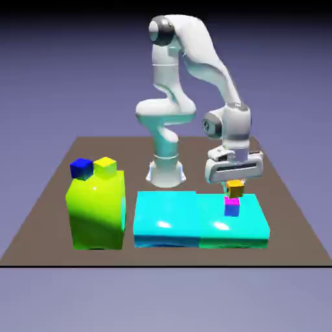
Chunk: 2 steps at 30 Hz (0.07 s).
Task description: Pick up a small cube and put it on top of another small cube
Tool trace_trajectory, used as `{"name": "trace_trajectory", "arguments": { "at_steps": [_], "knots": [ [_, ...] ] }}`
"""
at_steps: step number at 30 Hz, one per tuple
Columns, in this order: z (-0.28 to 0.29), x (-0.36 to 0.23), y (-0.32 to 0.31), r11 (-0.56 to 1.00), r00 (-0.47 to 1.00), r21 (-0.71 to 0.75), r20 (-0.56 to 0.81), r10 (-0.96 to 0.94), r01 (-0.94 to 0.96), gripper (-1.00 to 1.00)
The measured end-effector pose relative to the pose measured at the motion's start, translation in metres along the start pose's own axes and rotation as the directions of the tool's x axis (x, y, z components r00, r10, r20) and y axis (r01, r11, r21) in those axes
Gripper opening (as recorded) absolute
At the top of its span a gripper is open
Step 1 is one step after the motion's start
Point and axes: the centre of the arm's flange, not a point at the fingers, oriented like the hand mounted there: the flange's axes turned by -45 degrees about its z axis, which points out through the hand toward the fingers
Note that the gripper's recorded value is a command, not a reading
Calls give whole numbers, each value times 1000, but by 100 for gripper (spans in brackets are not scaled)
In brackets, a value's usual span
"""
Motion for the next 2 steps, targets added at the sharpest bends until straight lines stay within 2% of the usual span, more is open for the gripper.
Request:
{"name": "trace_trajectory", "arguments": {
  "at_steps": [2],
  "knots": [
    [-12,2,0,1000,1000,-4,-1,0,0,100]
  ]
}}
